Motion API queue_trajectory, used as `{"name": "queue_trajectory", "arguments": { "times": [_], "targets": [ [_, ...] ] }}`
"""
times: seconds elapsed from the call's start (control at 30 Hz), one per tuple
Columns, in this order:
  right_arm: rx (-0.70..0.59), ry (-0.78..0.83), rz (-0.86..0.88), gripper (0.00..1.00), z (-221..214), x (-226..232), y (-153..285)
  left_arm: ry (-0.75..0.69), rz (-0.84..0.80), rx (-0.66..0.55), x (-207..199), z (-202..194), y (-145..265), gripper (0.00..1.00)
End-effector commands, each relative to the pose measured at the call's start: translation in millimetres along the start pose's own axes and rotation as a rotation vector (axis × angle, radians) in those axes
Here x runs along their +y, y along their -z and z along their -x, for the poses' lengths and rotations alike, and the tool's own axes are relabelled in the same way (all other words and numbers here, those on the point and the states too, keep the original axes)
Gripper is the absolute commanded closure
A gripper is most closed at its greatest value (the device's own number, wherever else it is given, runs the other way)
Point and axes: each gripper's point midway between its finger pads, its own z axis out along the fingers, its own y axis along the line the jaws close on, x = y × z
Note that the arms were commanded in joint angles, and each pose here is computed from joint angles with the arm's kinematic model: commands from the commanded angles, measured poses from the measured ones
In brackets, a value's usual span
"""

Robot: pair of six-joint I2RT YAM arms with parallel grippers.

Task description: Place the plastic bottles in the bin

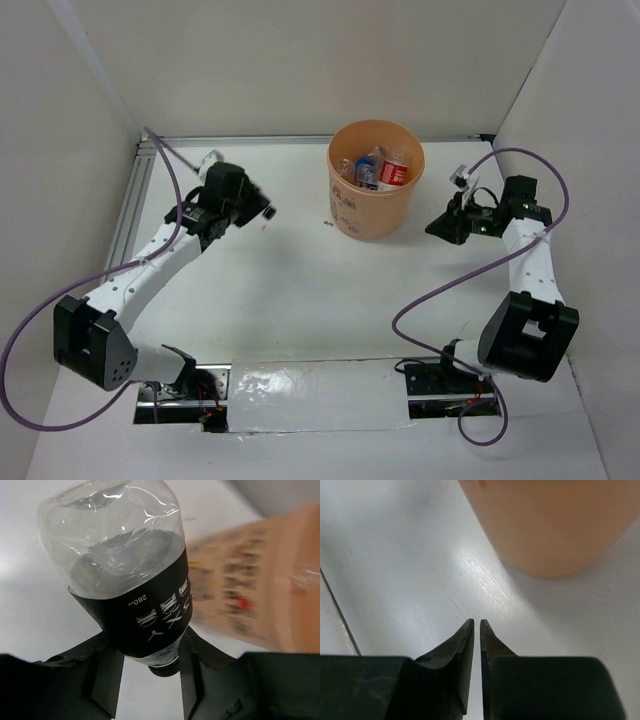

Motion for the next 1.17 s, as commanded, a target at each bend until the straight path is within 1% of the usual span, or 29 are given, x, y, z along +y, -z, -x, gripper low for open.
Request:
{"name": "queue_trajectory", "arguments": {
  "times": [0.0, 0.03, 0.07, 0.1, 0.13, 0.2, 0.23, 0.27, 0.33, 0.37, 0.4, 0.43, 0.47, 0.5, 0.53, 0.57, 0.6, 0.67, 0.73, 0.83, 0.87, 0.93, 0.97, 1.0, 1.03, 1.07, 1.1, 1.13],
  "targets": [
    [0.101, -0.027, -0.03, 0.87, -37, 1, 1, -0.227, -0.502, -0.09, -136, 27, 47, 1.0],
    [0.114, -0.041, -0.037, 0.87, -44, 1, 0, -0.245, -0.592, -0.12, -169, 39, 64, 1.0],
    [0.138, -0.063, -0.039, 0.87, -54, 0, -1, -0.265, -0.63, -0.119, -187, 37, 66, 1.0],
    [0.149, -0.075, -0.046, 0.86, -62, -1, -3, -0.311, -0.643, -0.076, -203, 17, 48, 1.0],
    [0.158, -0.077, -0.051, 0.86, -67, -1, -4, -0.315, -0.716, -0.106, -233, 26, 63, 1.0],
    [0.174, -0.086, -0.064, 0.84, -72, -3, -3, -0.342, -0.762, -0.111, -264, 13, 65, 1.0],
    [0.189, -0.098, -0.065, 0.84, -78, -2, -4, -0.36, -0.755, -0.095, -273, 1, 44, 1.0],
    [0.201, -0.11, -0.065, 0.83, -84, 0, -4, -0.35, -0.805, -0.122, -297, 9, 57, 1.0],
    [0.207, -0.121, -0.085, 0.78, -90, -4, -3, -0.382, -0.8, -0.104, -310, -3, 45, 1.0],
    [0.218, -0.126, -0.098, 0.75, -94, -3, -2, -0.389, -0.808, -0.092, -327, -12, 35, 1.0],
    [0.213, -0.116, -0.103, 0.69, -93, -6, -3, -0.421, -0.776, -0.053, -326, -27, 24, 0.99],
    [0.21, -0.134, -0.113, 0.56, -94, -7, -1, -0.429, -0.739, -0.062, -325, -27, 13, 0.94],
    [0.213, -0.139, -0.125, 0.46, -93, -7, 1, -0.433, -0.75, -0.057, -333, -31, 16, 0.88],
    [0.208, -0.141, -0.13, 0.37, -91, -8, 1, -0.455, -0.719, -0.034, -327, -42, -2, 0.76],
    [0.206, -0.155, -0.14, 0.27, -92, -10, 3, -0.458, -0.719, -0.033, -328, -48, 0, 0.58],
    [0.199, -0.157, -0.168, 0.1, -89, -14, 6, -0.47, -0.717, -0.036, -325, -48, 0, 0.17],
    [0.192, -0.166, -0.176, 0.0, -88, -16, 6, -0.473, -0.729, -0.033, -327, -53, 4, 0.01],
    [0.18, -0.162, -0.194, 0.0, -85, -19, 9, -0.489, -0.737, -0.062, -329, -48, 7, 0.0],
    [0.183, -0.179, -0.192, 0.0, -88, -17, 8, -0.495, -0.755, -0.083, -332, -40, 20, 0.0],
    [0.162, -0.166, -0.2, 0.0, -78, -21, 9, -0.508, -0.776, -0.111, -333, -27, 40, 0.0],
    [0.152, -0.204, -0.21, 0.0, -76, -21, 8, -0.512, -0.78, -0.103, -330, -28, 45, 0.0],
    [0.154, -0.215, -0.259, 0.0, -70, -28, 13, -0.553, -0.838, -0.134, -321, -19, 77, 0.0],
    [0.132, -0.222, -0.304, 0.0, -60, -34, 17, -0.573, -0.869, -0.142, -315, -18, 90, 0.0],
    [0.12, -0.227, -0.338, 0.0, -55, -38, 19, -0.593, -0.867, -0.148, -289, -18, 105, 0.0],
    [0.13, -0.226, -0.387, 0.0, -55, -44, 24, -0.6, -0.873, -0.16, -275, -18, 113, 0.0],
    [0.117, -0.224, -0.422, 0.0, -50, -49, 27, -0.582, -0.889, -0.198, -263, -6, 120, 0.0],
    [0.122, -0.243, -0.447, 0.0, -54, -52, 30, -0.599, -0.806, -0.153, -221, -24, 92, 0.0],
    [0.115, -0.257, -0.477, 0.0, -53, -58, 32, -0.566, -0.815, -0.203, -204, -7, 116, 0.0]
  ]
}}
